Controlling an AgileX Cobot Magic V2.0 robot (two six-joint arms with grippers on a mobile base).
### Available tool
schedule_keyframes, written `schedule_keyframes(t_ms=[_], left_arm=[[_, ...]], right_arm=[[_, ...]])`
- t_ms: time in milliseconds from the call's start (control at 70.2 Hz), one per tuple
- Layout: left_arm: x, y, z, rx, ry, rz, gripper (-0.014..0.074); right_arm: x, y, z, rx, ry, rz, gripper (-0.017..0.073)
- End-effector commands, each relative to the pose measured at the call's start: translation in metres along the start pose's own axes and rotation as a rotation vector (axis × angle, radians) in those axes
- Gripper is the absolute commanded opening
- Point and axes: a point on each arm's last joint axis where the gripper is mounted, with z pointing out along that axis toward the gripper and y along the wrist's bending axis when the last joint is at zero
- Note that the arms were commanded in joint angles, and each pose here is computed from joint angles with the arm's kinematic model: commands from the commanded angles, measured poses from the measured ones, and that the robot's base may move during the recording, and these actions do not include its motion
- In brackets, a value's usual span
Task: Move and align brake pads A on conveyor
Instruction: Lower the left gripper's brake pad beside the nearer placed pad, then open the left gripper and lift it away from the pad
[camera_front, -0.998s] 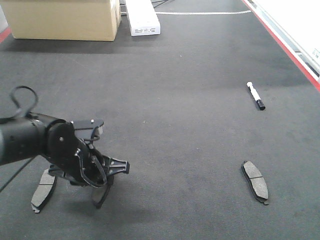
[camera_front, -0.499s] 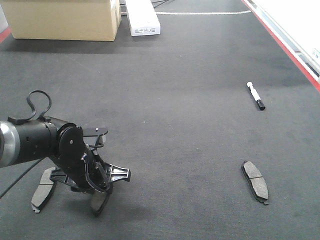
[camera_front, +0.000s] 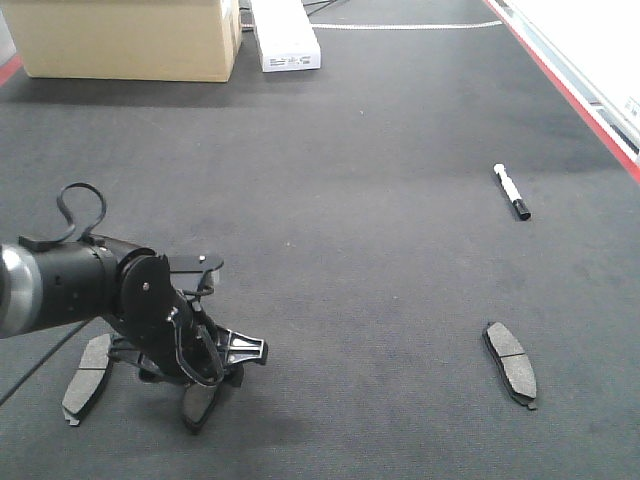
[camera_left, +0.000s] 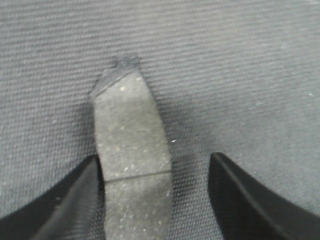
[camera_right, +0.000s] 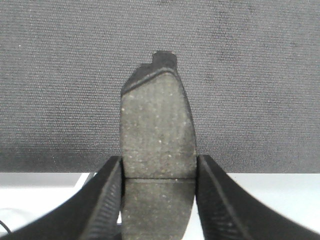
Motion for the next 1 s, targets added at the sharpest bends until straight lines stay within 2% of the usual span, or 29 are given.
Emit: schedule_keyframes(t_ms=[0, 200, 342, 727, 869, 983], left_arm=[[-0.009, -0.007, -0.039, 0.039, -0.155, 0.046, 0.0481], [-0.003, 0.0, -0.099, -0.014, -0.317, 0.168, 0.0481], [0.009, 0.008, -0.148, -0.047, -0.461, 0.223, 0.0481], [0.07, 0.032, -0.258, -0.031, -0.822, 0.264, 0.0434], [0.1, 0.048, -0.264, -0.061, -0.922, 0.297, 0.0424], [0.128, 0.06, -0.254, -0.041, -0.981, 0.311, 0.0424]], right_arm=[[-0.003, -0.004, -0.007, 0.026, -0.005, -0.003, 0.0018], [-0.003, -0.004, -0.007, 0.026, -0.005, -0.003, 0.0018], [-0.003, -0.004, -0.007, 0.026, -0.005, -0.003, 0.0018], [-0.003, -0.004, -0.007, 0.026, -0.005, -0.003, 0.0018], [-0.003, -0.004, -0.007, 0.026, -0.005, -0.003, 0.0018], [-0.003, -0.004, -0.007, 0.026, -0.005, -0.003, 0.0018]])
